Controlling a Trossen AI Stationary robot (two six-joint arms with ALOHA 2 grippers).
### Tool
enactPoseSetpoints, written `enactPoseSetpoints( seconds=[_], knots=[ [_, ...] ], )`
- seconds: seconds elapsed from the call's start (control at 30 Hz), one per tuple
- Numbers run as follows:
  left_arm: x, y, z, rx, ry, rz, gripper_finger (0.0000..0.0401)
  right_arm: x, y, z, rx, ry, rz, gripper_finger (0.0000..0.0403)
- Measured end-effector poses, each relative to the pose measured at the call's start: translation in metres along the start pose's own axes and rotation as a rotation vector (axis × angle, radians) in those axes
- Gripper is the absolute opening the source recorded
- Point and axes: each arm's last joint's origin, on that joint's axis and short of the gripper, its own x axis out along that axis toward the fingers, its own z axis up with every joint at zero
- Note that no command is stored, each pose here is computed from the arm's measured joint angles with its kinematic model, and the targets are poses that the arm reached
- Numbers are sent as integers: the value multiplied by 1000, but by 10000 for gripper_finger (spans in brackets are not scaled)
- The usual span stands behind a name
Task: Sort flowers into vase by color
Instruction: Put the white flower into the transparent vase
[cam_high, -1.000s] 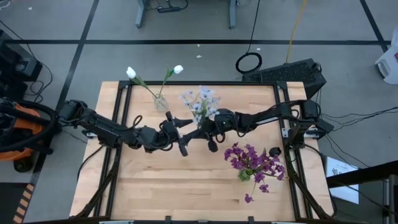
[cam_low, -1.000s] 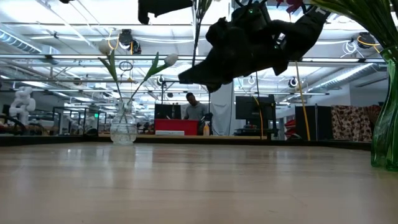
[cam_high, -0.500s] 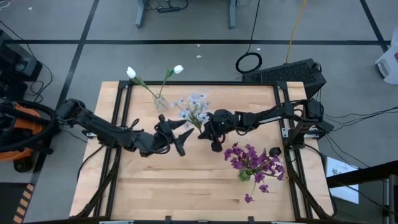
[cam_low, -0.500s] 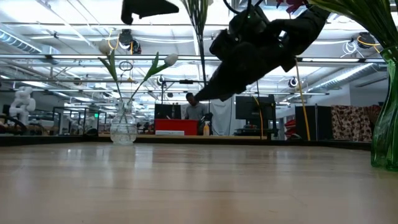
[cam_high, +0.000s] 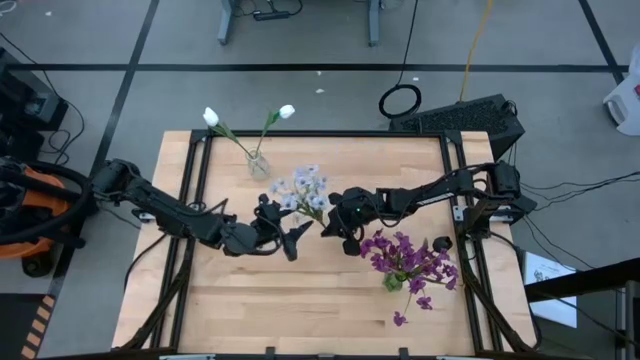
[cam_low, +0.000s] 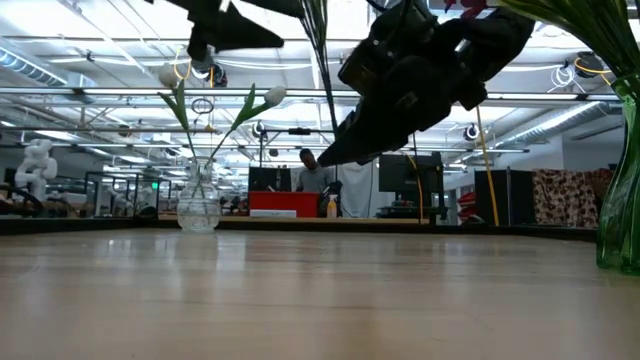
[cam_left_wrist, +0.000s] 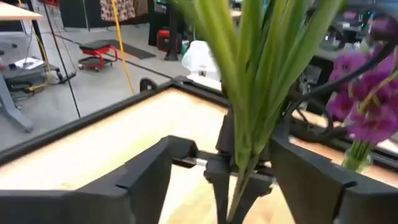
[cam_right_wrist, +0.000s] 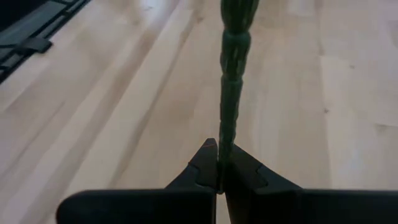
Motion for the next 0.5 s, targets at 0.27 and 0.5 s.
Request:
enactPoseSetpoints(
  seconds=[0.27, 0.5],
  knots=[
    [8, -8, -14, 8, 3, -11, 317, 3, 10, 1, -13, 8, -20, 6],
    [1, -15, -7, 8, -62, -30, 318, 5, 10, -1, -11, 17, -21, 6]
  ],
)
